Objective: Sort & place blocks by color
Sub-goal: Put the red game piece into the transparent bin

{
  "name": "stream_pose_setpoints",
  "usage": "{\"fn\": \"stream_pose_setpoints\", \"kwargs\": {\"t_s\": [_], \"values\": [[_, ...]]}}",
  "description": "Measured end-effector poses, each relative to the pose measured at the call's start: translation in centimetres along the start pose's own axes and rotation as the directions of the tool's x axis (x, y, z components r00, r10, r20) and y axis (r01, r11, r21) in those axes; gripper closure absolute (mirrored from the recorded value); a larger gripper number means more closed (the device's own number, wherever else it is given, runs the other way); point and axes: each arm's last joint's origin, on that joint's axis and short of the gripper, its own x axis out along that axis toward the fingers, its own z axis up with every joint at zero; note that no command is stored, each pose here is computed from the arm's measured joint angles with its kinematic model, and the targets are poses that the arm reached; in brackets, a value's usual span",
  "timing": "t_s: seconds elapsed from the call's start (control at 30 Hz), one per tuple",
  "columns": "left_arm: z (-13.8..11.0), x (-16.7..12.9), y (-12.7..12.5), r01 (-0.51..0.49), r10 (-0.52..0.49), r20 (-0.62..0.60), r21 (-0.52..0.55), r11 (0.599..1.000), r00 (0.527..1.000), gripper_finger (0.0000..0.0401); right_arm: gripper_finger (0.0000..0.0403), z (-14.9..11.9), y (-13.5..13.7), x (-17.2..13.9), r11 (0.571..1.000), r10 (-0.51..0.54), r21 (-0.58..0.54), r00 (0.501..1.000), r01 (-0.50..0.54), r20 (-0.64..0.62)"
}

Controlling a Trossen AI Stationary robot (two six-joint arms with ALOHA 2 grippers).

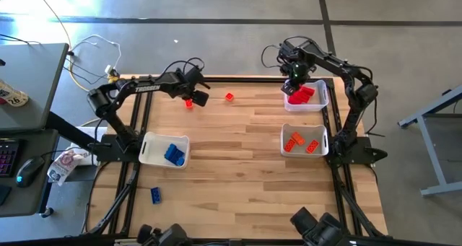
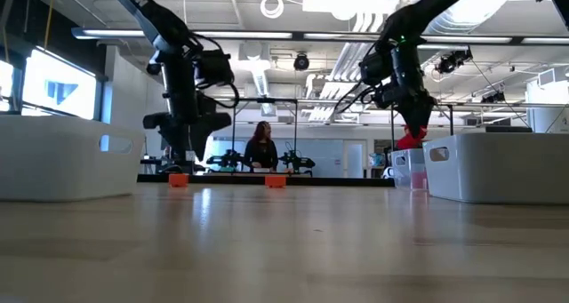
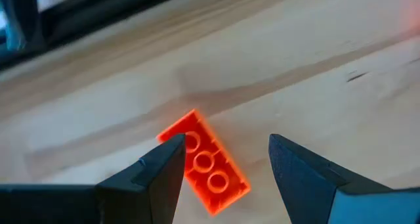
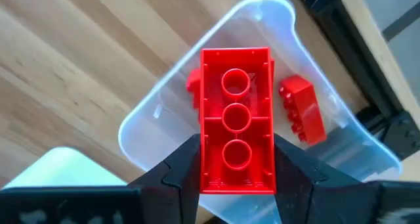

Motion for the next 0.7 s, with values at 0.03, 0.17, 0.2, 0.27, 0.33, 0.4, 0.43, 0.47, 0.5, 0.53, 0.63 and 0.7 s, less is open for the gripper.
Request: {"fn": "stream_pose_setpoints", "kwargs": {"t_s": [0.03,0.17,0.2,0.27,0.33,0.4,0.43,0.47,0.5,0.53,0.63,0.7], "values": [[-0.1,0.0,0.1,-0.015,0.015,-0.008,-0.014,1.0,1.0,0.0197,0.0272,0.0,0.0,0.0,1.0,0.0,-0.002,1.0,0.0,0.001],[-0.4,0.0,0.4,-0.083,0.082,-0.016,-0.093,0.992,0.997,0.0197,0.0271,0.1,0.4,0.0,1.0,-0.001,-0.013,1.0,0.001,0.004],[-0.4,0.0,0.4,-0.089,0.088,-0.02,-0.113,0.99,0.996,0.0197,0.0271,0.1,0.5,0.0,1.0,-0.001,-0.016,1.0,0.001,0.004],[-0.6,0.0,0.5,-0.103,0.099,-0.034,-0.151,0.983,0.994,0.0197,0.0271,0.2,0.7,-0.1,1.0,-0.002,-0.023,1.0,0.002,0.007],[-0.7,0.0,0.6,-0.115,0.107,-0.048,-0.201,0.973,0.993,0.0197,0.0271,0.3,1.0,-0.1,0.999,-0.004,-0.032,1.0,0.004,0.014],[-0.9,0.0,0.5,-0.114,0.103,-0.055,-0.26,0.959,0.993,0.0197,0.0271,0.3,1.3,-0.1,0.999,-0.005,-0.04,1.0,0.006,0.022],[-1.1,0.1,0.5,-0.109,0.094,-0.064,-0.289,0.951,0.994,0.0197,0.0271,0.4,1.4,-0.1,0.999,-0.006,-0.043,1.0,0.007,0.027],[-1.2,0.2,0.5,-0.104,0.084,-0.077,-0.315,0.943,0.993,0.0197,0.0271,0.5,1.5,-0.1,0.999,-0.006,-0.047,0.999,0.008,0.035],[-1.4,0.3,0.5,-0.101,0.076,-0.087,-0.336,0.937,0.993,0.0197,0.0271,0.6,1.6,-0.1,0.999,-0.007,-0.05,0.999,0.01,0.044],[-1.5,0.4,0.5,-0.1,0.073,-0.089,-0.351,0.931,0.993,0.0197,0.0271,0.7,1.8,-0.1,0.998,-0.008,-0.055,0.999,0.011,0.05],[-1.8,0.5,0.4,-0.106,0.073,-0.099,-0.39,0.915,0.992,0.0197,0.0271,0.7,2.1,-0.2,0.995,-0.009,-0.095,0.998,0.014,0.055],[-1.8,0.5,0.4,-0.104,0.071,-0.096,-0.405,0.909,0.993,0.0197,0.0271,0.8,2.4,-0.2,0.993,-0.009,-0.115,0.998,0.016,0.055]]}}
